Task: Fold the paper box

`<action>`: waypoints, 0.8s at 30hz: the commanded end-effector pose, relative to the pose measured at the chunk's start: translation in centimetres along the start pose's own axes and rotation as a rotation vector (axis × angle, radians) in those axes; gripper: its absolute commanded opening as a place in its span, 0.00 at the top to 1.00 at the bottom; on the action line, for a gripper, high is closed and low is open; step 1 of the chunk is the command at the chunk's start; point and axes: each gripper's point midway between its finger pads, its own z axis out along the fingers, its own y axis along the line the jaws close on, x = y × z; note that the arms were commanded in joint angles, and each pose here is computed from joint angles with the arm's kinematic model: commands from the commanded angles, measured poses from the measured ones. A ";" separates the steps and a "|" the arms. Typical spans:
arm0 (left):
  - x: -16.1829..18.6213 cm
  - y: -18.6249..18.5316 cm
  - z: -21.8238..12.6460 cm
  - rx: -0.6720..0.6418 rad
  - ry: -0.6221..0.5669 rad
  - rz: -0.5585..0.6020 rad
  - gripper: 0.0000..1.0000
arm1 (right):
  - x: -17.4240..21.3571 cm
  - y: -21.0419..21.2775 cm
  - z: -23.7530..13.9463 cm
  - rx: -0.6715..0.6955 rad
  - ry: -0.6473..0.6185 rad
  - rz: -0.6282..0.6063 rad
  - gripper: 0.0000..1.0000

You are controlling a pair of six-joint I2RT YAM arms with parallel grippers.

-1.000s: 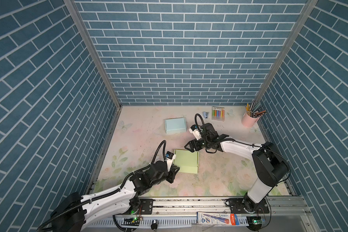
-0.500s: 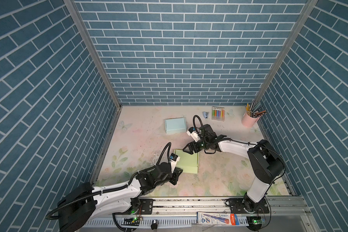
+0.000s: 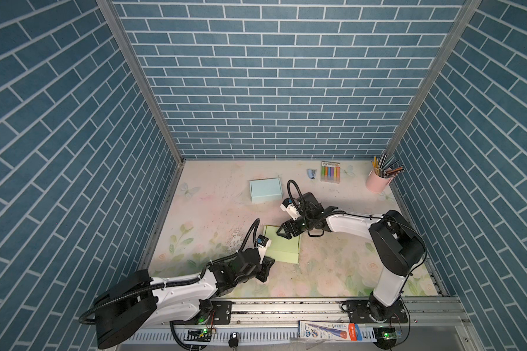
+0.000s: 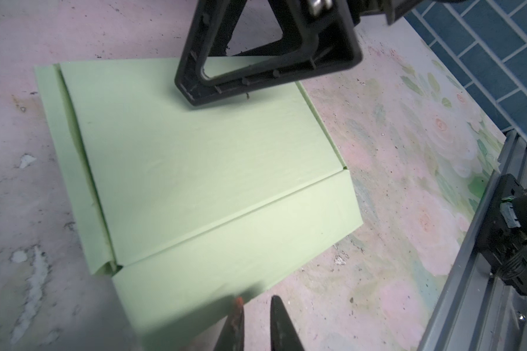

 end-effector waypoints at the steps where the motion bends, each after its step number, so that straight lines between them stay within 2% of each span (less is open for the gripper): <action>1: -0.2 0.3 0.1 -0.014 -0.031 -0.014 0.82 | 1.4 -0.4 0.3 0.021 0.036 -0.035 0.18; 9: -0.1 1.0 0.8 -0.054 -0.023 0.002 0.82 | 3.1 0.2 1.2 -0.007 0.074 -0.027 0.20; 24: -0.9 2.1 2.3 -0.109 -0.023 0.031 0.82 | 7.2 3.1 2.9 -0.158 0.150 0.012 0.23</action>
